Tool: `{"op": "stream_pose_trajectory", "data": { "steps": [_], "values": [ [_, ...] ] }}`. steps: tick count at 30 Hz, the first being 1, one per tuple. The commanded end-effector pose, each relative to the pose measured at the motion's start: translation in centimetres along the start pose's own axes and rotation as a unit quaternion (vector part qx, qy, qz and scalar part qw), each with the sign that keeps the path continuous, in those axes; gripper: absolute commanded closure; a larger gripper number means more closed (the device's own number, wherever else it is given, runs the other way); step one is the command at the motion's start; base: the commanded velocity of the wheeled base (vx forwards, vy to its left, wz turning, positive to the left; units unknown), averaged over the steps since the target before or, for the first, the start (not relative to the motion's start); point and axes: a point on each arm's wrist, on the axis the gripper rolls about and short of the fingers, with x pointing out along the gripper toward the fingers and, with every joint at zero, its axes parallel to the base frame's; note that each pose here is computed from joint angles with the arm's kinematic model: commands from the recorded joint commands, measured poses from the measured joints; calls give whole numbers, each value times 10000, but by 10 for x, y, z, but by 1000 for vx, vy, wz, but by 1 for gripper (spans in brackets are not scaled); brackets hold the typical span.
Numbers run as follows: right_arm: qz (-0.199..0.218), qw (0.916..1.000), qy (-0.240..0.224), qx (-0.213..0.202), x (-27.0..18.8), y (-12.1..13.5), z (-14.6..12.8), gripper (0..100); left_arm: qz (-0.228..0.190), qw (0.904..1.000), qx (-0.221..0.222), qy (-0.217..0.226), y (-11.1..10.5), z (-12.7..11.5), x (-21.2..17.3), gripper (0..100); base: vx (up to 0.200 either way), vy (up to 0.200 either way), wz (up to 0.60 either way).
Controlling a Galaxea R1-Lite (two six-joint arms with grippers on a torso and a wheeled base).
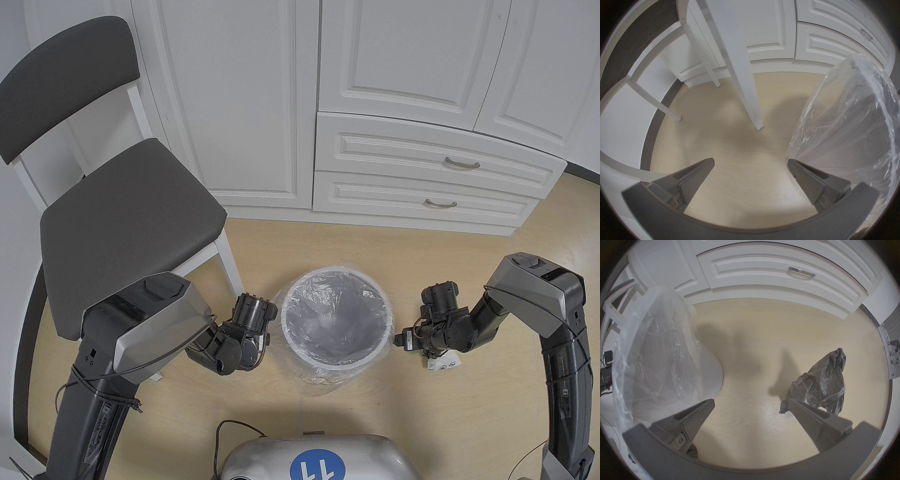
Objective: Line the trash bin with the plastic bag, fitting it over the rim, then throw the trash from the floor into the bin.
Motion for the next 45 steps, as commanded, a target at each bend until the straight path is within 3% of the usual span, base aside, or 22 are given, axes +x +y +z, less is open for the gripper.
{"op": "stream_pose_trajectory", "data": {
  "steps": [1,6,9,21,25,33,35,38,45],
  "values": [
    [21,10000,-8,-13,-5,1,1,0,-2,10000,16,14,0,-2,-1,0,0,0,0],
    [96,9999,-134,2,-29,-3,13,0,-12,10000,-1,-51,4,8,-11,0,0,0,0],
    [381,9990,-232,11,-46,-1,20,0,-71,9999,62,-45,10,13,-25,0,0,0,0],
    [929,9955,183,51,-30,-2,2,0,-75,9997,213,16,10,8,-29,0,0,0,0],
    [1812,9825,393,158,-33,-6,-4,0,-72,9995,312,38,12,6,-30,0,0,0,0],
    [2052,9773,498,148,-30,-7,-12,0,-65,9994,336,63,13,4,-30,0,0,0,0],
    [2431,9683,533,196,-31,-7,-12,0,-56,9994,340,67,13,4,-31,0,0,0,0],
    [2636,9628,537,237,-32,-11,-12,0,-51,9993,360,77,13,3,-31,0,0,0,0],
    [2690,9613,543,251,-30,-11,-12,0,1,9985,545,103,15,2,-34,0,0,0,0]
  ]
}}
